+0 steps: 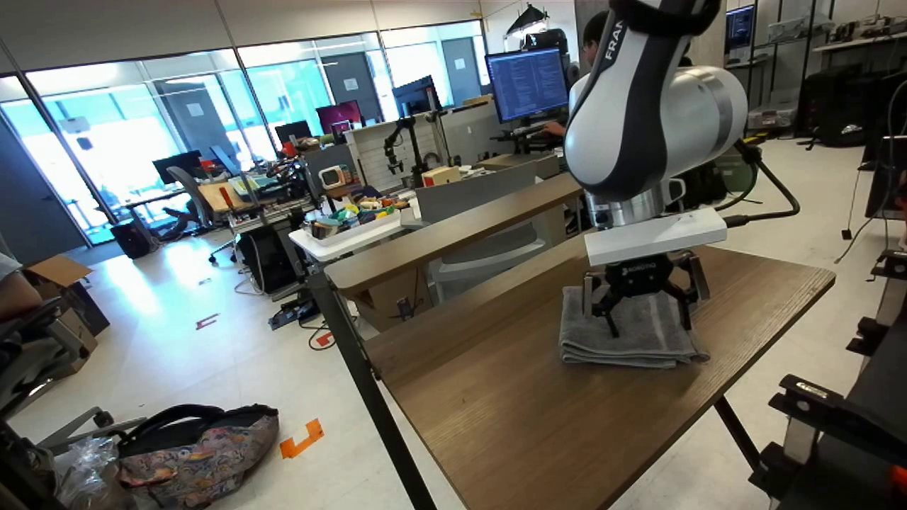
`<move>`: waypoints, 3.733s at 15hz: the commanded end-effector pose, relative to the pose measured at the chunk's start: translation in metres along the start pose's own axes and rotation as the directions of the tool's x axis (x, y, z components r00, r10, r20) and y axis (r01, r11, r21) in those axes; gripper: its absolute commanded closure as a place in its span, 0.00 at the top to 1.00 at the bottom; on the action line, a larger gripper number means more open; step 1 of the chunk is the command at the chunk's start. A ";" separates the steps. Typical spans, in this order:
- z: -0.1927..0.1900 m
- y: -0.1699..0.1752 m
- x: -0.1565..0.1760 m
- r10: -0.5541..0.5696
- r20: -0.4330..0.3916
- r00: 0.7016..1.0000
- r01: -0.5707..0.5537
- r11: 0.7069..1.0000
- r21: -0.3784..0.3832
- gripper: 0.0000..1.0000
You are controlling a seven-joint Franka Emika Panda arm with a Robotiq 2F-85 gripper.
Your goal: Use the towel to wipe the table
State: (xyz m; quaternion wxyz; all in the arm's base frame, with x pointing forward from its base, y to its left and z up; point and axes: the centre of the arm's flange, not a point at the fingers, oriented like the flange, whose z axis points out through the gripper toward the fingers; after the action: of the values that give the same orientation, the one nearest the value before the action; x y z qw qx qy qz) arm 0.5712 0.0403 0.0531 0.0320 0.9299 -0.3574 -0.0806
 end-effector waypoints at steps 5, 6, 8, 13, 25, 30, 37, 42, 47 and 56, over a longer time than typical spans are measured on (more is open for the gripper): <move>0.025 -0.013 0.080 0.260 -0.025 0.965 -0.258 0.965 0.050 1.00; 0.032 -0.013 0.099 0.312 -0.025 0.950 -0.310 0.949 0.058 1.00; 0.046 -0.007 0.135 0.407 0.001 0.914 -0.406 0.912 0.064 1.00; 0.020 -0.030 0.154 0.484 0.118 0.867 -0.497 0.855 0.147 1.00; -0.031 -0.155 0.016 0.309 0.255 0.916 -0.383 0.862 0.332 1.00; -0.087 -0.115 0.031 0.334 0.178 0.926 -0.378 0.826 0.418 1.00; -0.119 -0.076 0.091 0.477 0.056 0.877 -0.459 0.797 0.393 1.00; -0.057 -0.079 0.106 0.507 0.036 0.861 -0.495 0.820 0.289 1.00; -0.018 -0.071 0.090 0.509 0.055 0.859 -0.506 0.828 0.241 1.00; -0.028 -0.056 0.100 0.452 0.182 0.873 -0.473 0.875 0.098 1.00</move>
State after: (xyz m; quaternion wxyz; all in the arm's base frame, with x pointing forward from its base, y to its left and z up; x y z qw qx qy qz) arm 0.6894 0.0264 0.0489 -0.0499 0.7968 -0.6002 -0.0485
